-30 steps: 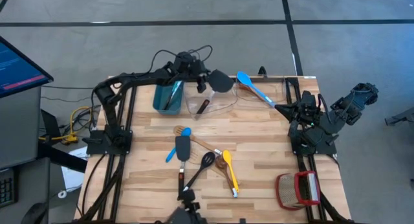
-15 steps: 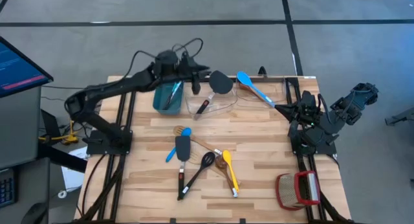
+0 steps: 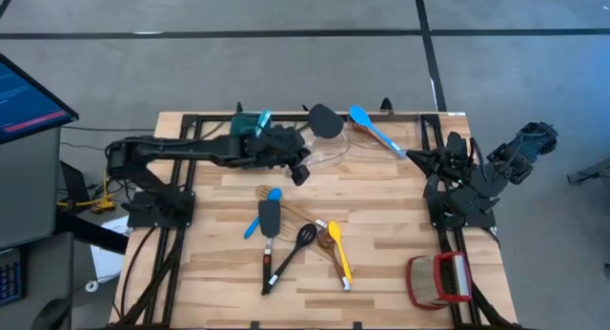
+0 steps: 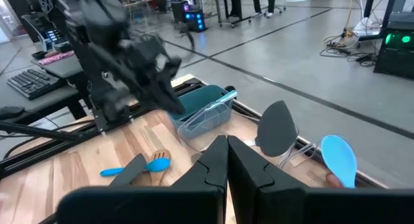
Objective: Pick & Place Kitchen Items
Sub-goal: Adjust the left transparent bin
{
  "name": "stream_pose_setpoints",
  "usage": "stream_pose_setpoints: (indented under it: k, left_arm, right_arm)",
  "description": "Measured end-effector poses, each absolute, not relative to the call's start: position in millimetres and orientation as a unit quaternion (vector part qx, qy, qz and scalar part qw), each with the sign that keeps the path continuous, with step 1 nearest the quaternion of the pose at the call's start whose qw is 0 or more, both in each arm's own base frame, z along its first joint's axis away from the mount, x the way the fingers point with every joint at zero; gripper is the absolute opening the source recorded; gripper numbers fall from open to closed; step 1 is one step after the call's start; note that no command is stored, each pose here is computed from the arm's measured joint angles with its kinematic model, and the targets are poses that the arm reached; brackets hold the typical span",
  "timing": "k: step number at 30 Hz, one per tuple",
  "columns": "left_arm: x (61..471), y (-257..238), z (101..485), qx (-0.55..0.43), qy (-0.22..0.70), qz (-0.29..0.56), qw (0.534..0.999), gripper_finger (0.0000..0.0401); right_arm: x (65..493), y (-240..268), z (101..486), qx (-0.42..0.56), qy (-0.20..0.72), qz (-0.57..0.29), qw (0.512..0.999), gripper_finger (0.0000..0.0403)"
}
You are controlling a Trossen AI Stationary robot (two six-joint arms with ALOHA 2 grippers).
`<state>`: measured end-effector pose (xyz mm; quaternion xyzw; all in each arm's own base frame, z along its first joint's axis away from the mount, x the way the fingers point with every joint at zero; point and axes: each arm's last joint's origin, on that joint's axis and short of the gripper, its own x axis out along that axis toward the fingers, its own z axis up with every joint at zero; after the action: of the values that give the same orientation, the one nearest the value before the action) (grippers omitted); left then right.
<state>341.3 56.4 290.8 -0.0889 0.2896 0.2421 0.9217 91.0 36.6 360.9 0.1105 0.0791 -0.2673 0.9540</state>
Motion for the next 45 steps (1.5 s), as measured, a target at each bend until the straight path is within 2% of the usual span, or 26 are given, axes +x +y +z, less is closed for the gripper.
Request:
stream_pose_setpoints:
  k: [10, 17, 22, 28, 35, 45]
  left_arm:
    - [372, 57, 214, -0.122, 0.405, 0.223, 0.878, 0.0001]
    - [381, 57, 178, -0.150, 0.451, 0.208, 0.855, 0.0001]
    - [378, 65, 169, -0.146, 0.471, 0.230, 0.839, 0.0001]
    - [374, 83, 171, -0.116, 0.463, 0.284, 0.832, 0.0001]
    - [369, 104, 172, -0.122, 0.455, 0.308, 0.826, 0.0001]
    - [376, 117, 180, -0.110, 0.401, 0.309, 0.855, 0.0001]
  right_arm:
    - [91, 37, 361, 0.112, 0.079, -0.267, 0.954, 0.0000]
    - [91, 37, 361, 0.112, 0.079, -0.266, 0.954, 0.0000]
    - [91, 37, 361, 0.112, 0.079, -0.266, 0.954, 0.0000]
    - [91, 37, 361, 0.111, 0.079, -0.266, 0.954, 0.0000]
    - [91, 37, 361, 0.111, 0.079, -0.267, 0.954, 0.0000]
    - [91, 37, 361, 0.111, 0.079, -0.267, 0.954, 0.0000]
